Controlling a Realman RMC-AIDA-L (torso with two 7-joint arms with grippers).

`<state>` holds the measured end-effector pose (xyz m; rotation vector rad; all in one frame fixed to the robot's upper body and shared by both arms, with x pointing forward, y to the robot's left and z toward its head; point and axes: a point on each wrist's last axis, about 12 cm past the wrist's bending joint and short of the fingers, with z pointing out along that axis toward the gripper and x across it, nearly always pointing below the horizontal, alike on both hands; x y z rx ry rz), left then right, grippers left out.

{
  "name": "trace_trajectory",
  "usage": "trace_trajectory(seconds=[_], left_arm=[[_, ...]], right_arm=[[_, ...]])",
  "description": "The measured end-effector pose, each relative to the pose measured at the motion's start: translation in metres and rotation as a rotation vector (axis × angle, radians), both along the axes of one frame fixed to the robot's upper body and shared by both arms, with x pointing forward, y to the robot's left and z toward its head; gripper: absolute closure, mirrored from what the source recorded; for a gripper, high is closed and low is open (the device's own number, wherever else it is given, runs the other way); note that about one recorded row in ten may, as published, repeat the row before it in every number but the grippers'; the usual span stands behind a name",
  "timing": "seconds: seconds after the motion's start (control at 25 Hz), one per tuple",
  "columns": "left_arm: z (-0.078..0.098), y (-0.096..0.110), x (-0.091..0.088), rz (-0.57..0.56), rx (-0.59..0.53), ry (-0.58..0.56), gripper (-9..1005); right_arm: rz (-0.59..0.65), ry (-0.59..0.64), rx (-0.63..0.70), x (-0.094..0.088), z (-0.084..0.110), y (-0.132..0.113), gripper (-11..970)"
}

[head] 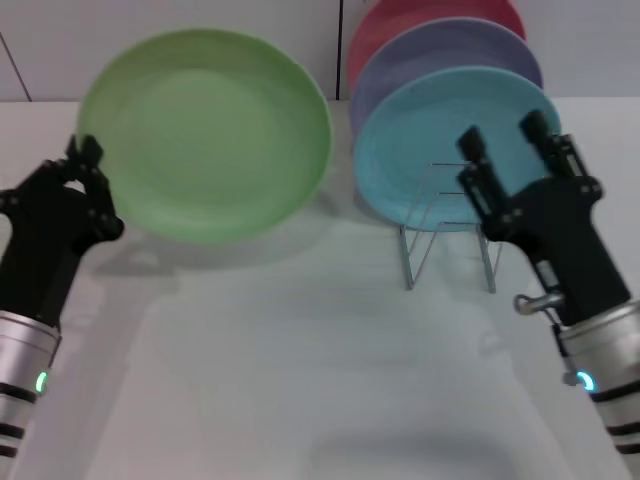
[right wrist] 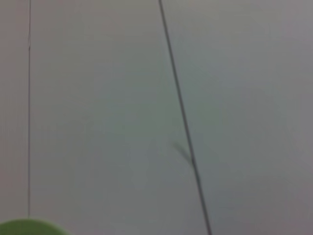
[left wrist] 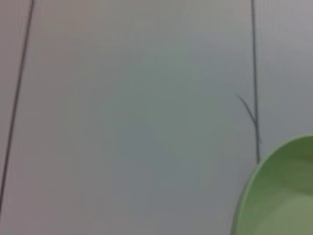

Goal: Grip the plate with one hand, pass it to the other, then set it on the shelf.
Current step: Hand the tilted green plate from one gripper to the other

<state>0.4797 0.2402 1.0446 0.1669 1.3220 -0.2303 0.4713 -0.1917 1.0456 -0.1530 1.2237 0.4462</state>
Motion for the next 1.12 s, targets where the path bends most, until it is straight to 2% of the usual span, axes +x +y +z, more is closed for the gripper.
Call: trace_trajectory(seconds=[0.24, 0.44, 0.76, 1.12], left_arm=[[-0.009, -0.005, -0.003, -0.010, 0.024, 0.036, 959], [-0.015, -0.003, 0.005, 0.006, 0.030, 0.070, 959], [-0.016, -0.010, 0.007, 0.037, 0.070, 0.067, 960], [-0.015, -0.006, 0.005, 0.084, 0.100, 0.037, 960]], right_arm=[[0.042, 0.081, -0.017, 0.010, -0.003, 0.018, 274], [0.113, 0.151, -0.071, 0.027, -0.005, 0.037, 274], [0.167, 0.205, -0.121, 0.034, -0.008, 0.049, 275], [0.212, 0.244, -0.182, 0.043, -0.009, 0.059, 277]])
